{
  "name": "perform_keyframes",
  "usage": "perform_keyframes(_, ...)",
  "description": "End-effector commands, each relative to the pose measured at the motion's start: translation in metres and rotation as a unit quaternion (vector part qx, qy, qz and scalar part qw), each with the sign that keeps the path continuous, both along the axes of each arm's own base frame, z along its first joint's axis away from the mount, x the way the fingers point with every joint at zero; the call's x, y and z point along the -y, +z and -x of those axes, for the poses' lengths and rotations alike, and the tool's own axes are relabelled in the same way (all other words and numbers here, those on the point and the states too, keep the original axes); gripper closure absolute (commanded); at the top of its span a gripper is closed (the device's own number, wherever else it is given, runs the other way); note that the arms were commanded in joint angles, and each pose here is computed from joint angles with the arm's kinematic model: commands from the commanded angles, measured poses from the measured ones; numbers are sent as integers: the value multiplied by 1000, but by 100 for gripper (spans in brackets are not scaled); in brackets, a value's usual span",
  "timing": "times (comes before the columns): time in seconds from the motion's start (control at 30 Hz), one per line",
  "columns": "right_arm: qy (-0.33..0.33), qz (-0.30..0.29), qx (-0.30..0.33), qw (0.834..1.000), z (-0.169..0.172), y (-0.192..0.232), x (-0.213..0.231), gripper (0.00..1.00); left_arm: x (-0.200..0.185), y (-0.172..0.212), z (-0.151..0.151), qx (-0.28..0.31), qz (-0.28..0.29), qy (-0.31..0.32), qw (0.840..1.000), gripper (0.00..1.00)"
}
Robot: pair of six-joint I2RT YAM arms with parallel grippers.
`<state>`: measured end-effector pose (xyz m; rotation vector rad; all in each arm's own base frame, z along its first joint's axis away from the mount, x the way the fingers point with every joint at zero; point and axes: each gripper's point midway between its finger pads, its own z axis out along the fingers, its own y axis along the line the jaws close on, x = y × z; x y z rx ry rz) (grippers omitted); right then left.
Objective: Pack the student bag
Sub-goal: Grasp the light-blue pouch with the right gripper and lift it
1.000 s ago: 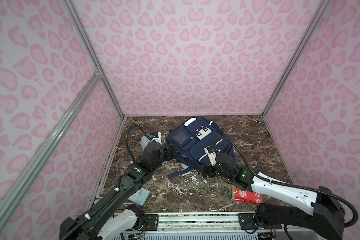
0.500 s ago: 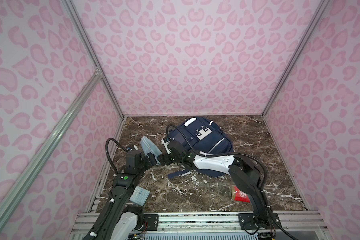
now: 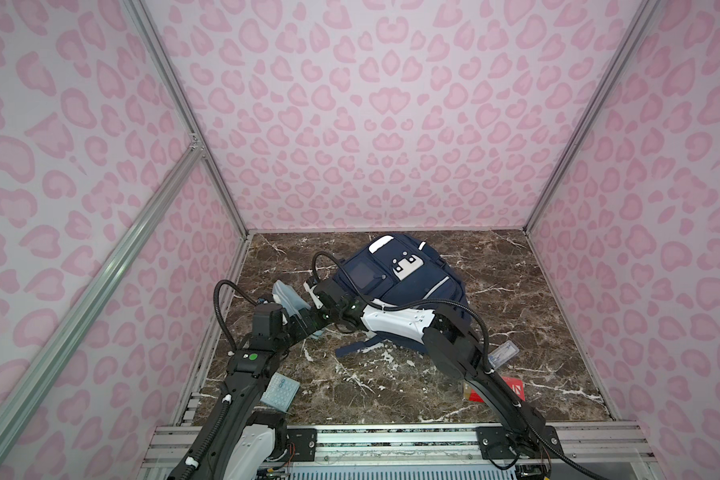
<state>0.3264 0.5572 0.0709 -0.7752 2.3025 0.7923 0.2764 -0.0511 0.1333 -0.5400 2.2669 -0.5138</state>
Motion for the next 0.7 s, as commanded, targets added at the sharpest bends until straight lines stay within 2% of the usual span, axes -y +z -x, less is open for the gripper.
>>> perform_keyframes(0.0, -1, -11, 43, 999, 9, 41, 12, 100, 16, 14, -3, 31, 21, -42, 998, 0)
perform_keyframes(0.13, -32, -24, 75, 996, 18, 92, 51, 100, 40, 46, 5, 80, 63, -92, 991, 2)
perform_keyframes(0.27, -113, 14, 116, 987, 21, 116, 121, 100, 78, 67, 18, 77, 76, -156, 982, 2)
perform_keyframes(0.33, -170, 17, 133, 976, 20, 134, 164, 100, 102, 77, 23, 77, 59, -191, 977, 2)
perform_keyframes(0.47, -232, 2, 131, 964, 22, 160, 237, 100, 145, 98, 26, 99, 17, -241, 965, 2)
perform_keyframes(0.57, -267, -14, 115, 957, 23, 165, 290, 100, 186, 102, 29, 115, -17, -308, 944, 2)
perform_keyframes(0.67, -310, -54, 123, 941, 23, 175, 343, 100, 223, 88, 28, 108, -92, -358, 923, 2)
